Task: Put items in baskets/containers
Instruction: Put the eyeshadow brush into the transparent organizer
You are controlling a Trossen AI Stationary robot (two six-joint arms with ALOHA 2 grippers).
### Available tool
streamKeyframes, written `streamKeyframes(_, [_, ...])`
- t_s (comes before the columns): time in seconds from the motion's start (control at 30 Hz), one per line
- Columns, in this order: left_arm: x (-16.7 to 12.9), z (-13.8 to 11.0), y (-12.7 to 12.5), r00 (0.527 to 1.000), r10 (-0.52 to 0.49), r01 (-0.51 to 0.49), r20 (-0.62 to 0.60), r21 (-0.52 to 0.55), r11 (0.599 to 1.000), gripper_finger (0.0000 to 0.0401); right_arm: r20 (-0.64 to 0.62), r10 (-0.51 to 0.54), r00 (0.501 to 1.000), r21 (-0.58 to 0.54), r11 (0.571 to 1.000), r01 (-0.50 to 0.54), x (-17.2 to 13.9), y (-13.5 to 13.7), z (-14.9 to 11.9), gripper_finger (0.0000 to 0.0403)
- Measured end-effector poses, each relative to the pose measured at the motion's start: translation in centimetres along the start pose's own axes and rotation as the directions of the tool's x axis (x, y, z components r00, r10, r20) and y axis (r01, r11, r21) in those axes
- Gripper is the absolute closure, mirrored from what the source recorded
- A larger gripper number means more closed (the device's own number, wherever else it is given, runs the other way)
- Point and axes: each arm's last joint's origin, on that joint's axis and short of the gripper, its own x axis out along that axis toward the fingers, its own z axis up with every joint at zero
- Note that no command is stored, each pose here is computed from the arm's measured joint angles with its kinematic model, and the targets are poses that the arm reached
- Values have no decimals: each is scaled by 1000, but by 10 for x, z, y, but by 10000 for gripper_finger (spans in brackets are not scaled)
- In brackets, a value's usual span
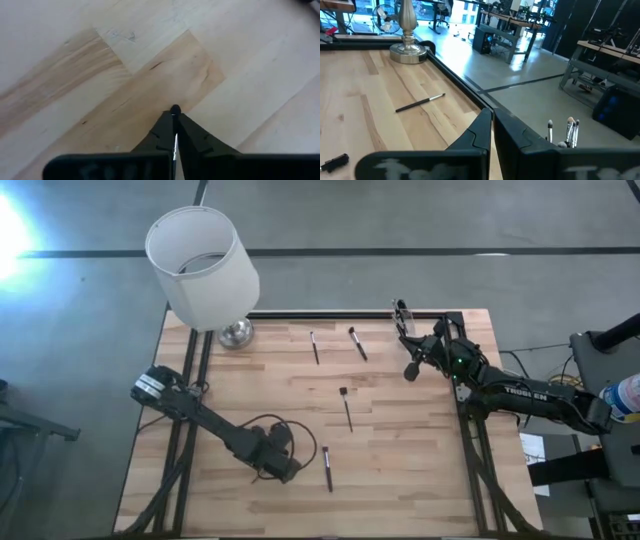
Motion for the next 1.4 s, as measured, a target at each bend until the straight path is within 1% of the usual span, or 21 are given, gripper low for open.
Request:
streamKeyframes(0.23, [-8,5,2,996,-12,2,90,104,995,401,-3,0,1000,0,1000,0,0,0,0,390])
streamKeyframes(0.33, [-22,10,-2,986,-79,59,146,136,989,400,-8,1,1000,-1,1000,-1,0,0,-1,390])
streamKeyframes(0.4, [-31,13,-2,978,-104,75,182,157,985,400,-9,4,1000,-2,1000,-4,0,1,-1,390])
streamKeyframes(0.53, [-38,16,0,971,-118,81,208,178,981,400,-7,15,1000,-6,1000,-15,0,2,-1,390])
streamKeyframes(0.67, [-38,18,-1,965,-121,73,233,206,976,400,-6,17,1000,-6,1000,-17,0,3,-1,390])
streamKeyframes(0.77, [-38,21,-4,943,-133,57,305,245,968,400,-6,17,1000,-6,1000,-17,0,3,-1,390])
streamKeyframes(0.9, [-34,24,-8,883,-203,69,423,312,948,401,-10,25,1000,-4,1000,-25,-1,4,-3,390])
streamKeyframes(1.03, [-28,29,-12,801,-334,131,497,399,908,401,-9,67,998,3,998,-67,-2,9,-5,390])
streamKeyframes(1.13, [-27,37,-11,727,-407,161,553,440,884,401,27,159,987,31,987,-159,-3,16,-6,390])
streamKeyframes(1.2, [-26,44,-8,690,-435,169,578,456,874,401,58,235,970,46,970,-237,-5,21,-9,390])
streamKeyframes(1.3, [-27,54,-5,627,-478,178,615,484,857,401,110,325,939,63,941,-333,-7,29,-10,390])
streamKeyframes(1.4, [-31,66,-4,560,-519,171,646,523,835,401,162,407,899,89,901,-424,-9,37,-11,390])
